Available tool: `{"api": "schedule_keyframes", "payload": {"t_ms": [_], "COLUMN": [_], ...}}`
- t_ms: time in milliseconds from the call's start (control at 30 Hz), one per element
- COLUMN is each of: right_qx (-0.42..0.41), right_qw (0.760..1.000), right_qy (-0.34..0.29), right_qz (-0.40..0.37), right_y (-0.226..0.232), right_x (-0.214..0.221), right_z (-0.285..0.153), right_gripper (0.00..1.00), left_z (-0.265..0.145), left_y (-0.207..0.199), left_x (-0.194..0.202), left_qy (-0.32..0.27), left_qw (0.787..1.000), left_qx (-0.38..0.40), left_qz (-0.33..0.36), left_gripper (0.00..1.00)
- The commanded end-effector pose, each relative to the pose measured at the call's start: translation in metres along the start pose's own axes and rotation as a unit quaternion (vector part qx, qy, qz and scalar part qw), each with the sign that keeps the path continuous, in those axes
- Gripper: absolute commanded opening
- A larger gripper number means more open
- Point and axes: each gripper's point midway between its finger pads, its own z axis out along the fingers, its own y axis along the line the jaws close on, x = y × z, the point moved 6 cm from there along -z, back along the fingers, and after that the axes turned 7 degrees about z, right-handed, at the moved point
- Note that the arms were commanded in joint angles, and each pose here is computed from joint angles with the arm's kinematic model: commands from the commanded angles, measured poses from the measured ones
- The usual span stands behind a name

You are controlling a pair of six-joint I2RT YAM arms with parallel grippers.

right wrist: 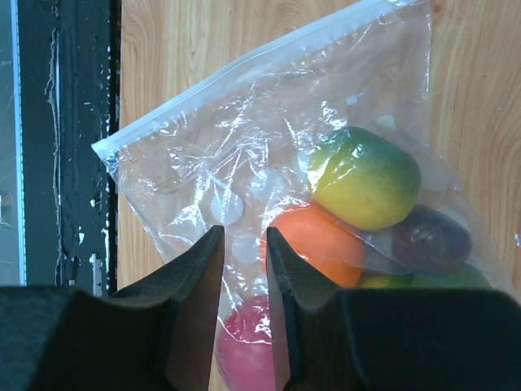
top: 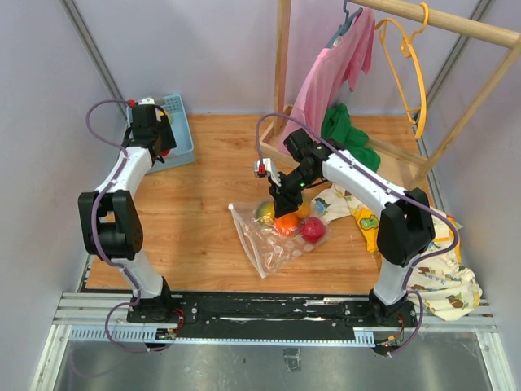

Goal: Open the zip-top bag and remove the fake food
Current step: Place the fake fruit in the bin.

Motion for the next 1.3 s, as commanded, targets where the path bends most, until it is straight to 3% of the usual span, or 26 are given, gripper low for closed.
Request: {"api": "schedule_keyframes", "payload": {"t_ms": [0, 600, 1067, 1267], "right_qx": [0.009, 0.002, -0.002, -0.004], "right_qw": [1.0, 1.0, 0.999, 0.999], "right_qy": [-0.005, 0.01, 0.016, 0.017], "right_qz": [0.011, 0.026, 0.033, 0.034], "right_y": [-0.009, -0.018, -0.02, -0.02], "right_x": [-0.005, 0.0, 0.001, 0.001], "right_z": [-0.003, 0.006, 0.008, 0.008], "right_gripper": [0.28, 0.28, 0.28, 0.28], "left_z": [0.024, 0.127, 0.155, 0.161], "left_y": [0.017, 0.04, 0.058, 0.061], "left_x": [-0.025, -0.019, -0.004, -0.006], "left_qy": [-0.037, -0.005, 0.011, 0.002], "left_qw": [0.998, 0.988, 0.982, 0.98], "left_qx": [-0.049, -0.153, -0.187, -0.198], "left_qz": [0.001, 0.014, 0.021, 0.02], "left_gripper": [0.0, 0.01, 0.03, 0.09]}}
